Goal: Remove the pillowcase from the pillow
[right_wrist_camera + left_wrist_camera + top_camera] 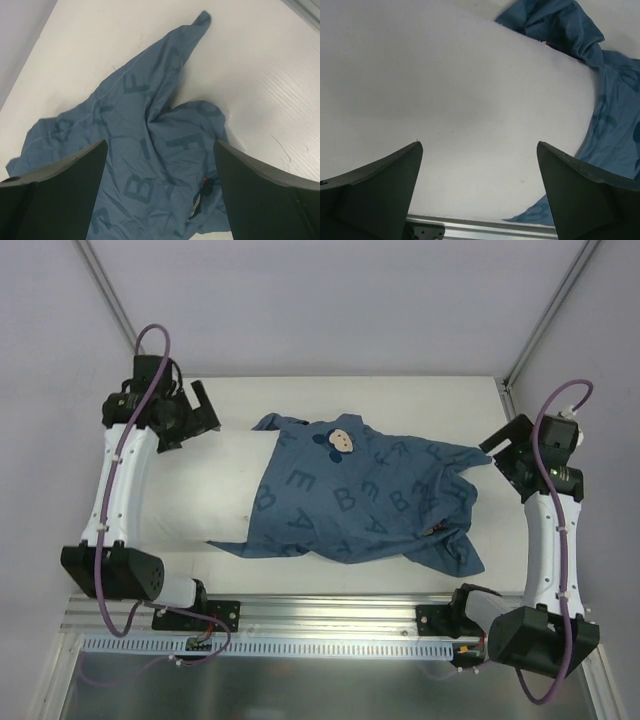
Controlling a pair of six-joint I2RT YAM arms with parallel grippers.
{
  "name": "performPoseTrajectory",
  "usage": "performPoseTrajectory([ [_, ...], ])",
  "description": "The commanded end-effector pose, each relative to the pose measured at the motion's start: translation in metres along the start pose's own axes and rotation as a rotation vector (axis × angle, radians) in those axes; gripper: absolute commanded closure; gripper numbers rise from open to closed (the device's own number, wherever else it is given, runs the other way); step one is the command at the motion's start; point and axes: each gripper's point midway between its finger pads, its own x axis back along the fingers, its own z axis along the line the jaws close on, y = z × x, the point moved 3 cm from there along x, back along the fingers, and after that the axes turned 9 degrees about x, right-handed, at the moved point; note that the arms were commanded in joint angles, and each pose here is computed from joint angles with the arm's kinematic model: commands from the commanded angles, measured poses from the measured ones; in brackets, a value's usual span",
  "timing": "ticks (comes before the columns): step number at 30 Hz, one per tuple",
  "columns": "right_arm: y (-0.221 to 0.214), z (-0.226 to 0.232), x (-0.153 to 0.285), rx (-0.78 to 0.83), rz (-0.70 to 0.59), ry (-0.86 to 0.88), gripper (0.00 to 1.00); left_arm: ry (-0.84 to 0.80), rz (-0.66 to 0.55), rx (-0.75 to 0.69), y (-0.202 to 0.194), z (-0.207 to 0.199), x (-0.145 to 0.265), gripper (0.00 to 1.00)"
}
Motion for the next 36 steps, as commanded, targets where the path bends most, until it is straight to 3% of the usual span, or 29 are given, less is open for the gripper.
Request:
performPoseTrajectory([
  [1,0.006,0.018,0.014,0.114,-0.052,0.018,0.08,0.15,-0.052,-0.087,0.019,-0.014,-0.017,0.01],
  [7,-0.021,0.025,0.011,0.187,0.004,0.037,0.06,0.422,0.031,-0.193,0.027,-0.016,-0.076,0.01],
  [14,-0.034,0.028,0.008,0.22,0.032,0.055,0.05,0.587,0.243,-0.229,-0.018,0.003,-0.146,0.01],
  [15,-0.035,0.027,0.007,0.232,0.037,0.053,0.05,0.583,0.267,-0.232,-0.024,0.003,-0.148,0.11],
  [16,-0.037,0.028,0.005,0.245,0.047,0.053,0.05,0.57,0.286,-0.234,-0.031,0.0,-0.15,0.3],
  [17,-0.038,0.028,0.005,0.252,0.054,0.053,0.05,0.558,0.275,-0.23,-0.031,-0.003,-0.146,0.56],
  [18,-0.04,0.027,0.002,0.267,0.072,0.047,0.05,0.547,0.261,-0.22,-0.029,-0.005,-0.141,1.0],
  [24,-0.043,0.035,-0.007,0.28,0.124,0.067,0.05,0.303,0.109,-0.122,-0.011,-0.034,-0.072,1.0],
  [29,-0.054,0.06,-0.022,0.297,0.21,0.131,0.05,0.031,0.054,-0.095,-0.027,-0.047,-0.023,1.0],
  [36,-0.086,0.124,-0.034,0.298,0.347,0.286,0.04,0.017,0.081,-0.099,-0.051,-0.029,-0.019,1.0],
])
